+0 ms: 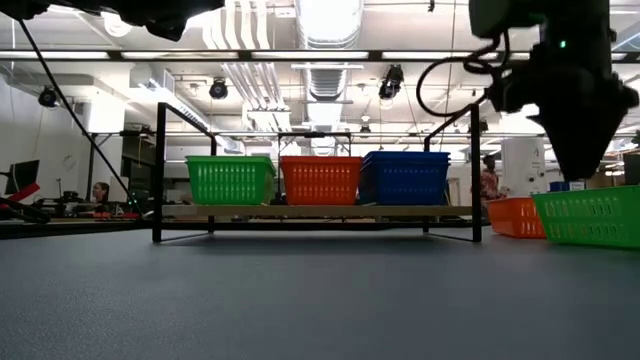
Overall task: Stack baskets on shelf by color
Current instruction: Stack the green basket on top of the green basket on the shelf
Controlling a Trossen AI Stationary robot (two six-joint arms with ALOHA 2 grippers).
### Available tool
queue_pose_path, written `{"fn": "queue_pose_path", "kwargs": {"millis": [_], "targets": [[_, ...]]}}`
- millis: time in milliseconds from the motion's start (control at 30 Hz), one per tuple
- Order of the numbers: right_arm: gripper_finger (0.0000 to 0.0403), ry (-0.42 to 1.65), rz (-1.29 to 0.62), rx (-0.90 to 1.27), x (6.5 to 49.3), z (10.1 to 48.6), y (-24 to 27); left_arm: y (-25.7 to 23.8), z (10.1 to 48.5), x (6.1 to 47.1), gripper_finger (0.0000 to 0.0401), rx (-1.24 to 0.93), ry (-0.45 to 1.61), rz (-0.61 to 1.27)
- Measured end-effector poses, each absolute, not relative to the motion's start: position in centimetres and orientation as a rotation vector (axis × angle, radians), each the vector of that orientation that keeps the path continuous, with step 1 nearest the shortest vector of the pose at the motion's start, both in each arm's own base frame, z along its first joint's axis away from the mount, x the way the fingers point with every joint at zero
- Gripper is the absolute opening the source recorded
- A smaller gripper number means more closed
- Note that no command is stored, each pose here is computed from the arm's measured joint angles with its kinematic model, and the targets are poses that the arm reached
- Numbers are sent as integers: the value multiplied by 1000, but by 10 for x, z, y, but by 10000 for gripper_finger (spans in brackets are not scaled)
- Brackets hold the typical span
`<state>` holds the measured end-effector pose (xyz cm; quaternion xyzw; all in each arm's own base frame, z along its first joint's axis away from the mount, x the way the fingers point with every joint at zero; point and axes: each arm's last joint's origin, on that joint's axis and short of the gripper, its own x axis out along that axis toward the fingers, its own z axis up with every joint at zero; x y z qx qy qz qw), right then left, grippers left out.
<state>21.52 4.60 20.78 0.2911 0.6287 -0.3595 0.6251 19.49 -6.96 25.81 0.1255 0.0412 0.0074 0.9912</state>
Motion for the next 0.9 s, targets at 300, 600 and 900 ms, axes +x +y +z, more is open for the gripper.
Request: {"fn": "queue_pose_path", "kwargs": {"millis": [300,600,900], "targets": [[172,1434,-817,656,224,188,48,-70,258,195,0,253,84,15],[57,1402,-802,680,229,183,49,-70,258,195,0,255,84,15],[14,1466,-451,673,244,209,59,-70,259,195,0,252,80,15]]}}
